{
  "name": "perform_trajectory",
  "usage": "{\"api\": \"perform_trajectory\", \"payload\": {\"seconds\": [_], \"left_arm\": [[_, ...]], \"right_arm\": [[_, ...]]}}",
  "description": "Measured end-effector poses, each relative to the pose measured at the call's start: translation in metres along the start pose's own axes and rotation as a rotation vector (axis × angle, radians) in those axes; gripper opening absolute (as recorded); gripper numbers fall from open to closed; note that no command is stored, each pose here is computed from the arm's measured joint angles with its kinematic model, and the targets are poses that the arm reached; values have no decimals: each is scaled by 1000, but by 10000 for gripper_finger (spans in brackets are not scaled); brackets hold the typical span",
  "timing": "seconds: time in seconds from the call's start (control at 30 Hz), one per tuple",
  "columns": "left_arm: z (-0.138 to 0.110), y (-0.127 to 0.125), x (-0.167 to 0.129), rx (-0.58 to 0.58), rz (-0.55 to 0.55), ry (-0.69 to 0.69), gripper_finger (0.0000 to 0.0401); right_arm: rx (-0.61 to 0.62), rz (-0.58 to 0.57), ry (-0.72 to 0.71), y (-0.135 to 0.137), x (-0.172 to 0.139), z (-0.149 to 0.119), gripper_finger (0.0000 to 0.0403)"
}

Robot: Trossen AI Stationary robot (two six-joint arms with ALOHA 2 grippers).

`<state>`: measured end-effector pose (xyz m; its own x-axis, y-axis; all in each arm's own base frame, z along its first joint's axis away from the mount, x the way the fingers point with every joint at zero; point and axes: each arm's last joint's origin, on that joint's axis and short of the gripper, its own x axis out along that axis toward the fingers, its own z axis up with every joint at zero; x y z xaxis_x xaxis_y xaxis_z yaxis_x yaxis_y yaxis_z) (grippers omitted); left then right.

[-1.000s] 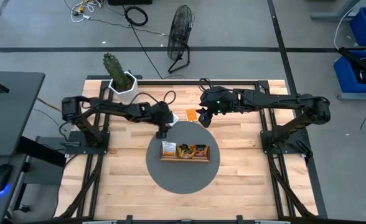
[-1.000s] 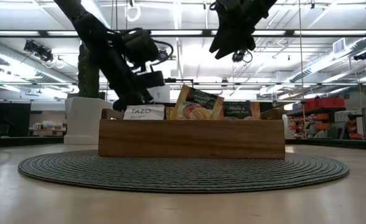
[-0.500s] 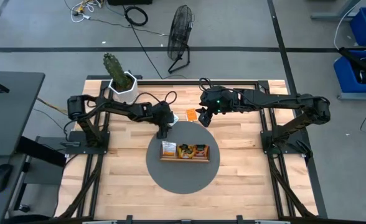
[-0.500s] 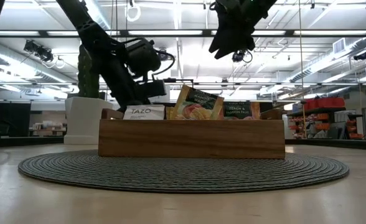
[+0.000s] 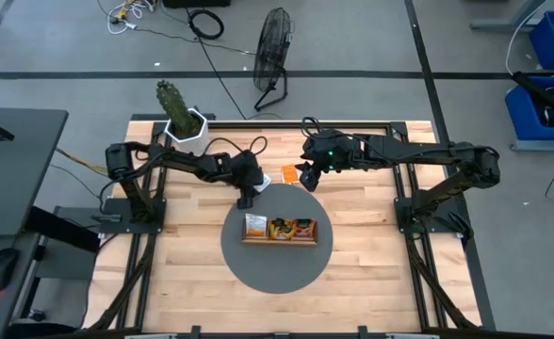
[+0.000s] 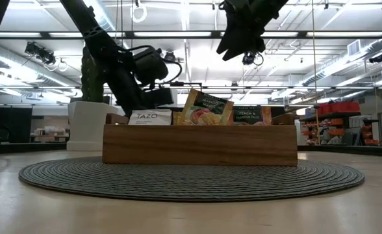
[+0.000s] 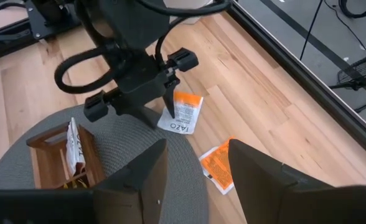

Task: Pick & Place Tea
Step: Put the white orange tea bag into the left section of the wooden organizer

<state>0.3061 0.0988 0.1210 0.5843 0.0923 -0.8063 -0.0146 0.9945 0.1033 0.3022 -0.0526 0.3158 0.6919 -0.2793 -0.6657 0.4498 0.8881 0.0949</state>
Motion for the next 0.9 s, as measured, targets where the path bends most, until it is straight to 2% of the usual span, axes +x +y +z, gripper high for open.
{"api": "perform_trajectory", "payload": {"seconds": [0.13,0.23,0.5,0.8,0.9], "left_arm": [[0,1,0,2,17,-1,175],[0,1,-1,-1,17,4,149],[-2,1,-1,-14,12,18,13],[-2,2,-6,-105,7,34,2],[7,3,-17,-114,10,19,2]], "right_arm": [[0,0,-1,0,0,0,176],[0,-2,-3,0,0,0,176],[1,-8,-6,0,0,0,176],[27,-7,-5,0,0,0,176],[27,-7,-5,0,0,0,176]]}}
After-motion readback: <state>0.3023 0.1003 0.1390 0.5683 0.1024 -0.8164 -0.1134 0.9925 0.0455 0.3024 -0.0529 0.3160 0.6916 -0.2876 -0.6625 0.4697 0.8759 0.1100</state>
